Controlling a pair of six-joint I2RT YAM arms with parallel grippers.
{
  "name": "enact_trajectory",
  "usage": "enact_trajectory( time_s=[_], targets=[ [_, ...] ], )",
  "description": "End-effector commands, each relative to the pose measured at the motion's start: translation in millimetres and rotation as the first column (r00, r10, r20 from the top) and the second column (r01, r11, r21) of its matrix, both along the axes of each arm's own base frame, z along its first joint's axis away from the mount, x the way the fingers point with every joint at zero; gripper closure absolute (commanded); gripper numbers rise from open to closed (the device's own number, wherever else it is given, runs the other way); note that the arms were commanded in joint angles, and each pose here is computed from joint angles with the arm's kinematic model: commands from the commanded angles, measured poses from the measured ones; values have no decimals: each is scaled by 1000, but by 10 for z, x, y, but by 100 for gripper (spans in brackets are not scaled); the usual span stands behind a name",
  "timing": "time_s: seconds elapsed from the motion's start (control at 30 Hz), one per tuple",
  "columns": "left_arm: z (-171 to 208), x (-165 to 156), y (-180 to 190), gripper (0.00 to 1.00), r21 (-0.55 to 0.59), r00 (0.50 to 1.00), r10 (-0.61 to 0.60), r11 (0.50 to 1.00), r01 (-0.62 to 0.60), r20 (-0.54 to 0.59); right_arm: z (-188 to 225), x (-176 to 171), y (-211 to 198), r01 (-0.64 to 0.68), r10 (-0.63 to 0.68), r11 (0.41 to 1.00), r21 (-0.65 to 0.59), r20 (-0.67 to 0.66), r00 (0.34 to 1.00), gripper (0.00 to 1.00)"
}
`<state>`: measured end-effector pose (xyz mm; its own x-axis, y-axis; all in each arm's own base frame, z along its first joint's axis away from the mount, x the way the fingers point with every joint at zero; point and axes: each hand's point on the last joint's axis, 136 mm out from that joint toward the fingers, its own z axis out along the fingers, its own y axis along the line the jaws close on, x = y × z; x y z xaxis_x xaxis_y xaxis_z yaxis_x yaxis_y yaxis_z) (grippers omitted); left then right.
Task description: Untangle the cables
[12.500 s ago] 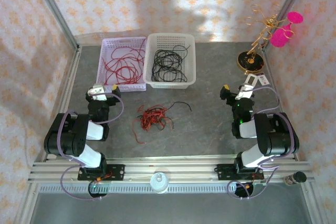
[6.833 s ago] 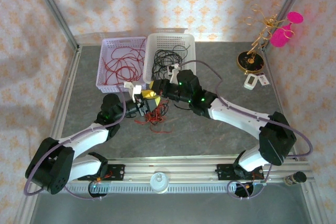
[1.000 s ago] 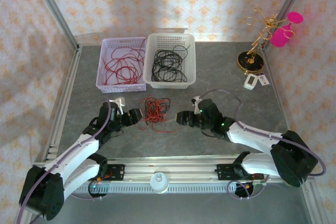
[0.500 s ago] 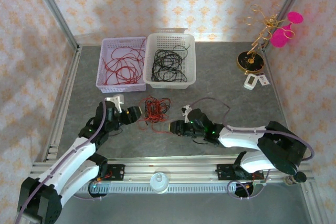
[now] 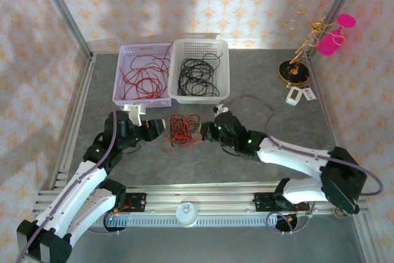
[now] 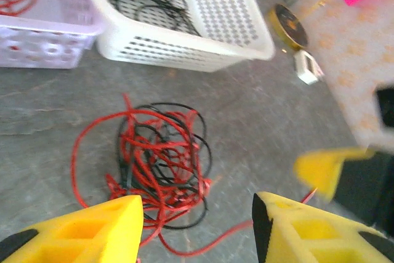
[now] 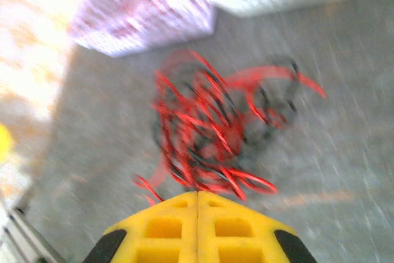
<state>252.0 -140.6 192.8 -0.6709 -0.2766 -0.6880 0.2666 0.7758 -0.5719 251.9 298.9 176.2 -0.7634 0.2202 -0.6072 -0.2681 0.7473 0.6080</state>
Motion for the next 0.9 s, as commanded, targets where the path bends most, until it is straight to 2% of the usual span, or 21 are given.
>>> enact_trajectory(
  time_s=[0.0,0.17,0.27,0.33,0.43,0.53,0.77,0.87],
  targets=[
    [295,-153,-232,46,-3,980,-171,985,172,101,462,53,-46,-17,24,998,-58,109,994,100],
    [710,-310,-531,37,-77,911,-317,935,347,263,1006,-46,358,-237,235,972,-14,171,957,100],
    [931,-338,-619,36,-76,869,-333,920,385,366,1294,-102,562,-365,358,931,-4,214,909,100],
    [972,-319,-627,29,-51,847,-322,925,377,422,1456,-82,630,-415,408,910,-20,233,883,100],
    [957,-253,-646,21,3,824,-334,927,374,458,1573,-37,681,-456,445,890,-19,257,858,100],
    [962,-182,-740,19,21,795,-366,913,408,485,1636,12,679,-463,447,886,-15,287,847,100],
    [915,22,-952,26,27,768,-385,901,433,512,1765,26,592,-510,484,859,-32,371,793,100],
    [903,1,-978,27,36,742,-384,898,439,549,1789,94,515,-498,476,866,-48,390,788,100]
  ],
)
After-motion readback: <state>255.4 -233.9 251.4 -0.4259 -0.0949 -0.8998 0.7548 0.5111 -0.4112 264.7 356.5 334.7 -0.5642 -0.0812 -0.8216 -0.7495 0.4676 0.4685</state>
